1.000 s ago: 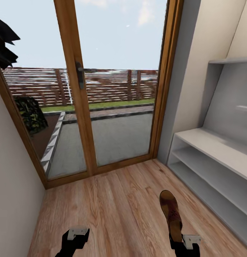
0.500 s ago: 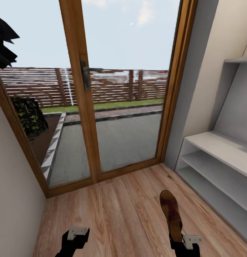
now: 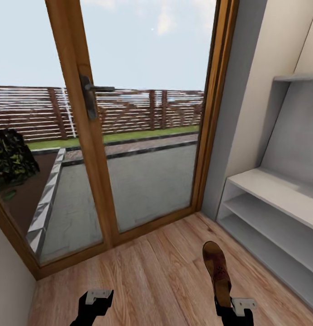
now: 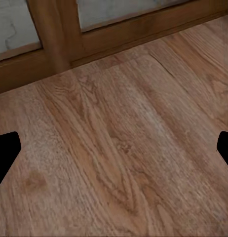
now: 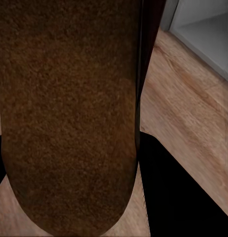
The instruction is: Pick up the two gym shoes and the two sandals from the corridor floor and place them onto the hallstand (shoe rack) in the corridor, making sure they are on the rack and not on the floor. Arrange them so the two gym shoes are next to each other and the two sandals are next to each other.
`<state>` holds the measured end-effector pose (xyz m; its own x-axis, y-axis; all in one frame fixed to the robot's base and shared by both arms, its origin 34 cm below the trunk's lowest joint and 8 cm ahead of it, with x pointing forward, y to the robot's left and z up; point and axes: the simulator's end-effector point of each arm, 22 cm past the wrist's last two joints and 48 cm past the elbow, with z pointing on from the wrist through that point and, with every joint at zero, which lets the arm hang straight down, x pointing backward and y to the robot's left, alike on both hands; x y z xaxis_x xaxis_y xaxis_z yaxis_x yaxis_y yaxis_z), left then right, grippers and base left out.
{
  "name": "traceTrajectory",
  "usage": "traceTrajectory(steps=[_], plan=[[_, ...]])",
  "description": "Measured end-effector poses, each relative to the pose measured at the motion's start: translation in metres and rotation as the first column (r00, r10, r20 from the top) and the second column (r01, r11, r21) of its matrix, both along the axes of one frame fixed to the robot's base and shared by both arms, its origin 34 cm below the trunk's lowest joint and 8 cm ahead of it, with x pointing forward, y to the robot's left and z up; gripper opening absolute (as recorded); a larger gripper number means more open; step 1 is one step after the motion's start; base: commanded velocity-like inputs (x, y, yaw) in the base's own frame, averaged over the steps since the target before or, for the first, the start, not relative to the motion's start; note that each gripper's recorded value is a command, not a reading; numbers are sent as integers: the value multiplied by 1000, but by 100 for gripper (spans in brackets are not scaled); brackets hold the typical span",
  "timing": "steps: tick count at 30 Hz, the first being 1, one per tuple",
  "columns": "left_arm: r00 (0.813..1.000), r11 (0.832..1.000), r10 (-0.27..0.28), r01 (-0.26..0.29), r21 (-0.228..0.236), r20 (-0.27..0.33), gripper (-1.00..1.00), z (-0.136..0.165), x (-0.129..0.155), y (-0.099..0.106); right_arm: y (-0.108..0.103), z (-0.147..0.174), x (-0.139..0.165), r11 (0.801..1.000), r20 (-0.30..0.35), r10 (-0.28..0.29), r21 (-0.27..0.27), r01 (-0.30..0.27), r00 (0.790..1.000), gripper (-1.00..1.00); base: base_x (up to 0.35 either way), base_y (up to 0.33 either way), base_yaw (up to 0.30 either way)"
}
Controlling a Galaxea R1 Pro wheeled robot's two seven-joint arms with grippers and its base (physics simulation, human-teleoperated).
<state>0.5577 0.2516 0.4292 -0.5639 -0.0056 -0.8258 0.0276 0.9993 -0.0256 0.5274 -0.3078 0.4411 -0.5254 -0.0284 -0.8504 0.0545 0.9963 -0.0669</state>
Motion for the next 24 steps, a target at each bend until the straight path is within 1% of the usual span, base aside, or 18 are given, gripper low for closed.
traceTrajectory(steps=[8, 9, 10, 16, 18, 19, 20, 24], plan=[[1000, 1000, -1, 1, 2, 1, 100, 1, 0, 1, -1, 2, 1, 1000, 5, 0, -1, 0, 1000, -100, 334, 30, -267], [1000, 1000, 0, 0, 3, -4, 100, -1, -2, 1, -1, 2, 1, 1000, 6, 0, -1, 0, 1000, -100, 139, 2, -268], [1000, 1000, 1, -1, 4, -14, 100, -5, -6, 3, -1, 3, 1, 1000, 6, 0, -1, 0, 1000, -100, 111, 2, -268], [1000, 1000, 3, -3, 10, -21, 100, -7, -8, 7, -2, 4, 2, 1000, 10, 0, -3, 0, 1000, -100, 39, 1, -268], [1000, 1000, 6, -5, 16, -27, 100, -9, -11, 12, -2, 4, 2, 1000, 9, -1, -3, 1, 1000, -100, 8, 0, -268], [1000, 1000, 7, -6, 19, -20, 100, -8, -11, 14, -2, 3, 1, 1000, 6, -1, -3, 1, 1000, -100, 2, 0, -268], [1000, 1000, 11, -11, 25, 4, 100, -7, -13, 19, -2, -2, -3, 1000, -6, -3, -2, 3, 1000, -100, 2, 0, -268], [999, 999, 34, -35, 27, 21, 100, -11, -23, 27, -1, -4, -5, 1000, -12, -4, 0, 4, 1000, -100, 1, 0, -269]])
